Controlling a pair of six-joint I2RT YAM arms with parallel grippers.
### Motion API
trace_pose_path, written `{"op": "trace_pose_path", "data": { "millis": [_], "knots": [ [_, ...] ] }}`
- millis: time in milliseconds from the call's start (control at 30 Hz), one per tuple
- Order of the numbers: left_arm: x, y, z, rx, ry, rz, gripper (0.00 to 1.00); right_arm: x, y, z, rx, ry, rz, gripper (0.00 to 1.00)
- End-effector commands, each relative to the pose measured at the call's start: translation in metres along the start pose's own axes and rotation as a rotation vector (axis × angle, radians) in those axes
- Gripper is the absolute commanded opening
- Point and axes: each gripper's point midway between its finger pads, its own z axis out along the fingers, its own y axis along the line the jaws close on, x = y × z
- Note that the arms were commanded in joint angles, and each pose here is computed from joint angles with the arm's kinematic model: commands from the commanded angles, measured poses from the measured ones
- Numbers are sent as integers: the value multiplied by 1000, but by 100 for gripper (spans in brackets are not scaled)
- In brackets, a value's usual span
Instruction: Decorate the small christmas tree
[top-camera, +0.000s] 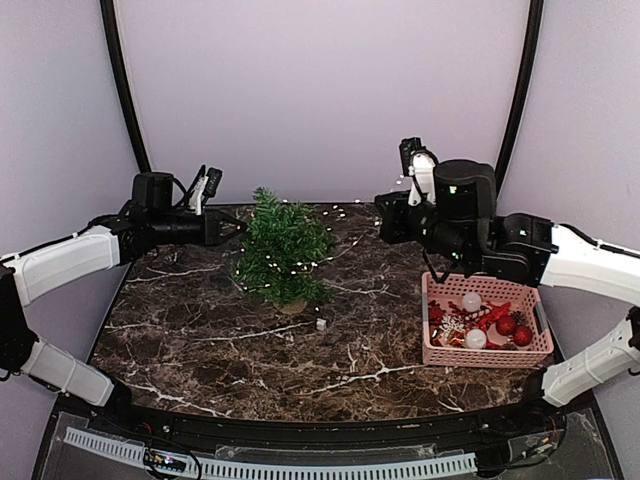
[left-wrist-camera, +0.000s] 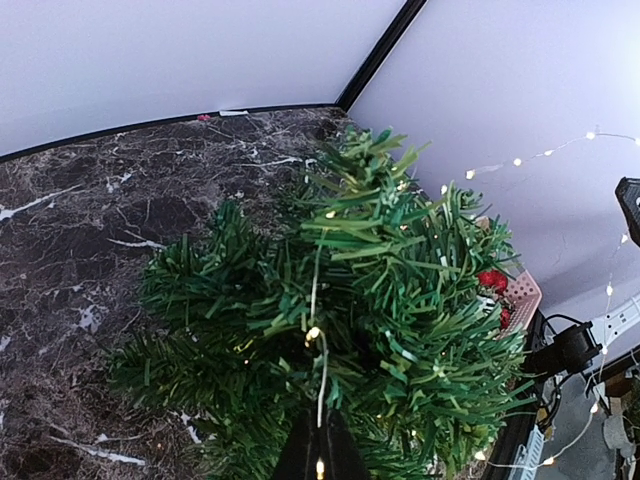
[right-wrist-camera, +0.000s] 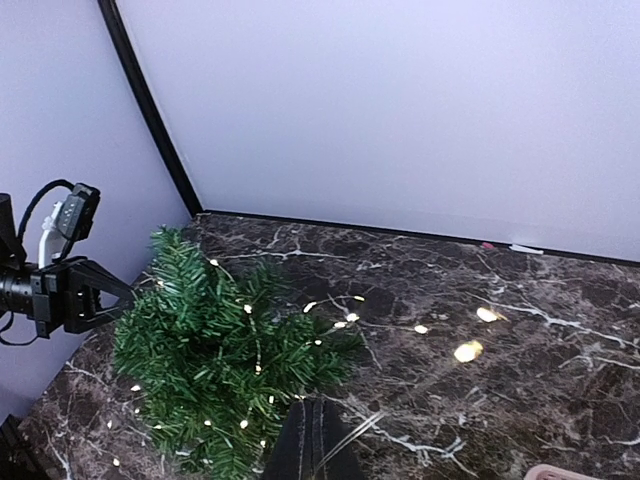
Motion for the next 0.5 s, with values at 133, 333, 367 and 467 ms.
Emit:
{"op": "trace_pose_path", "data": {
  "millis": [133,333,367,467],
  "knots": [
    [-7,4,-1,-46,-23,8,0,15,-59,-21,289,26,-46,0],
    [-6,8,-2,-67,-22,4,0,31,-83,-12,344,62,4,0],
    [-7,8,-2,-69,-23,4,0,37,-87,-7,332,76,22,0],
    [-6,8,-2,-69,-21,3,0,55,-102,6,312,115,75,0]
  ]
}}
